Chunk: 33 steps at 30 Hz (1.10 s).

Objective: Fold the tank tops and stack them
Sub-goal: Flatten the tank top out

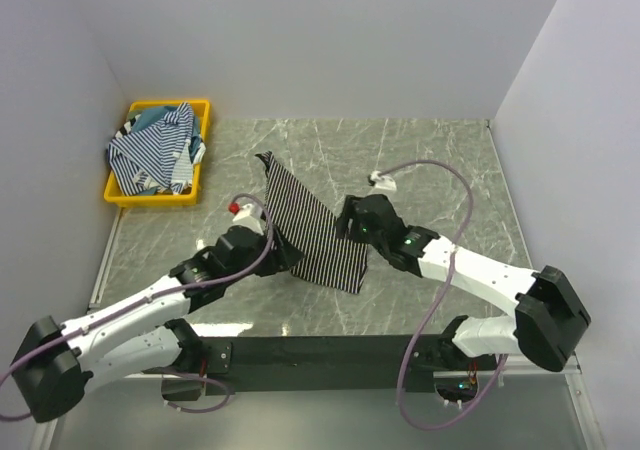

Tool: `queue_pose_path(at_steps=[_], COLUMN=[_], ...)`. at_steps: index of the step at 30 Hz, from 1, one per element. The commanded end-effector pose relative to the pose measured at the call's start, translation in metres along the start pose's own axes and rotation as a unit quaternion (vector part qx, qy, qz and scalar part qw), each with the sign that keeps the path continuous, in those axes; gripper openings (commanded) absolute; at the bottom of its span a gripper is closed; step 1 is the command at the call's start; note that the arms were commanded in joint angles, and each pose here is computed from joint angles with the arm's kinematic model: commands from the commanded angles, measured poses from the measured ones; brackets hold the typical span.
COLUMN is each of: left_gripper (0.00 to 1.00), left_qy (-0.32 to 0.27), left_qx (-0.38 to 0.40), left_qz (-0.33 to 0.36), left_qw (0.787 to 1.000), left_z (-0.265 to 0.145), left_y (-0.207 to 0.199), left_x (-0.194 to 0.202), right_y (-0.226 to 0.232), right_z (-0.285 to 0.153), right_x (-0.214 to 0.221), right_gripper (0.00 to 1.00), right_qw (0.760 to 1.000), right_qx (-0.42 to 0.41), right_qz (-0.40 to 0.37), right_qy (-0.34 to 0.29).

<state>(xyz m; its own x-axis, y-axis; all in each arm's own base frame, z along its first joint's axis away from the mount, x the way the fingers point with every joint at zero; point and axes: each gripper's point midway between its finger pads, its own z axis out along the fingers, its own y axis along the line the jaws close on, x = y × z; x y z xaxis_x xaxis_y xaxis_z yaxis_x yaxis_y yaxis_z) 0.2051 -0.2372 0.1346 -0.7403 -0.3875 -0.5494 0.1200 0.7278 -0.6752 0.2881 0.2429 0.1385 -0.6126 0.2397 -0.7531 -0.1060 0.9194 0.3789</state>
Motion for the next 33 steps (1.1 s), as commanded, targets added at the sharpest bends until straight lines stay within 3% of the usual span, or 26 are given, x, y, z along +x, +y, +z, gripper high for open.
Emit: queue_pose_path(at_steps=[1,8,11,16,26,33], left_gripper=[0.68,0.7,0.72,0.7,0.52,0.52], left_qy=[-0.004,0.062,0.065,0.06,0.062,0.051], left_qx=[0.026,-0.026,-0.048,-0.097,-0.182,-0.235], left_qz=[0.013,0.003,0.006,0.018,0.016,0.026], left_qw=[1.0,0.998,0.997,0.993,0.981,0.97], left_z=[0.009,0.042,0.058,0.088,0.097,0.102], left_y=[-0.031,-0.038,-0.046,-0.056,-0.048,-0.051], left_x=[0.0,0.073,0.09,0.102,0.14,0.146], right_y=[-0.031,-0.072,-0.082,-0.094,-0.115,-0.116], right_z=[-0.004,0.007,0.011,0.01,0.001,-0.002], right_x=[-0.019,0.007,0.011,0.012,-0.002,-0.007], right_gripper=[0.68,0.68,0.68,0.67,0.65,0.64], right_qw=[0.997,0.996,0.995,0.994,0.991,0.99], right_qx=[0.029,0.065,0.072,0.08,0.088,0.085], right_qz=[0.05,0.056,0.062,0.07,0.095,0.102], right_qy=[-0.045,-0.021,-0.017,-0.015,-0.039,-0.045])
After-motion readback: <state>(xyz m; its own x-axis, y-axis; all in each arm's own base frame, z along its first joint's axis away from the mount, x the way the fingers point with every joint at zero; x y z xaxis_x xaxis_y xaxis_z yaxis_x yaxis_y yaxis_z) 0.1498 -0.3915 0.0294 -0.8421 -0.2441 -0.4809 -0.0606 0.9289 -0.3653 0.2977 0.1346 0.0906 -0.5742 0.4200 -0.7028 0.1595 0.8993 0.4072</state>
